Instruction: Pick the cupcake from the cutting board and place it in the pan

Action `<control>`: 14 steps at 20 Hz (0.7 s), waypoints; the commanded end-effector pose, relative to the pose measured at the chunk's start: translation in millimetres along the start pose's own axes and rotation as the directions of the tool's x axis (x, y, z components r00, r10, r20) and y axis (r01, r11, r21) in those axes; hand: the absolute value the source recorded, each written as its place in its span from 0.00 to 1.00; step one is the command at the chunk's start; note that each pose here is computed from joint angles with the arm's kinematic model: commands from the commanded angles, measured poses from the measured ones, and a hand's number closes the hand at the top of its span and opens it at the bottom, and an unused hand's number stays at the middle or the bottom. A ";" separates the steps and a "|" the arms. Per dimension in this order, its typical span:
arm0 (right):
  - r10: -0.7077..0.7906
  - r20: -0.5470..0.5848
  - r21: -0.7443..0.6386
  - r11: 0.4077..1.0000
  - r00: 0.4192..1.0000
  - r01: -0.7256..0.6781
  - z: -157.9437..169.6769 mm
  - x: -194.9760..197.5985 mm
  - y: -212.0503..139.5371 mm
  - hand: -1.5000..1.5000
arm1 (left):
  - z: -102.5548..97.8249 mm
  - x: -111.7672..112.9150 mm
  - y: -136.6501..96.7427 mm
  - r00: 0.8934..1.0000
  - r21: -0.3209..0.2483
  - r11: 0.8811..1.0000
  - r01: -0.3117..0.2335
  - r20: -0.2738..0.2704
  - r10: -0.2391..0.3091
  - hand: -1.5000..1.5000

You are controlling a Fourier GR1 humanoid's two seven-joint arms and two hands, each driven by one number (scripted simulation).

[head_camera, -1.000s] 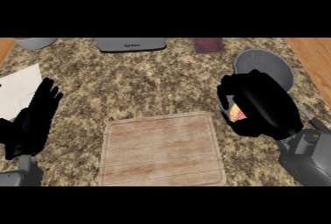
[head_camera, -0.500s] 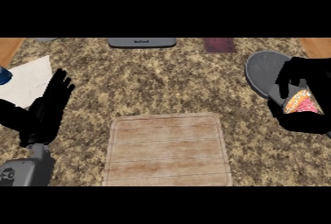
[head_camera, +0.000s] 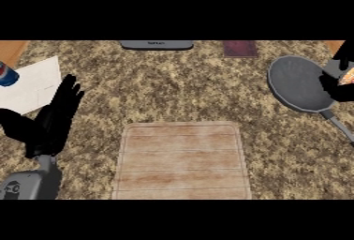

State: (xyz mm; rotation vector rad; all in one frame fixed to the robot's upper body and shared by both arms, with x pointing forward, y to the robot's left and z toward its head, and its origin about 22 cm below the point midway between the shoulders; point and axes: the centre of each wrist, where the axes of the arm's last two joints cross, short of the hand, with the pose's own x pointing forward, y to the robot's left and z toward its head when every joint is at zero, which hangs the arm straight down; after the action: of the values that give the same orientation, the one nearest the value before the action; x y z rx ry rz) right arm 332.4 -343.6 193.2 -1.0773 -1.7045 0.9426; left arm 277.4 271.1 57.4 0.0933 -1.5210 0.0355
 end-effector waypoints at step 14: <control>-0.063 0.036 0.077 0.995 0.997 0.060 -28.2 -85.3 101.1 1.00 | -11.3 4.9 -22.6 1.000 -0.041 0.999 -0.009 0.028 0.010 0.50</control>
State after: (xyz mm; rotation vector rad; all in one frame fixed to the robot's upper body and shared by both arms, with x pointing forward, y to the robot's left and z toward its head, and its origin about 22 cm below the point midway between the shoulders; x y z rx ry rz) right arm 397.5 -393.0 111.6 -0.9625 -1.7098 0.9688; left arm 285.4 260.4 64.7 0.0675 -1.5370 0.0086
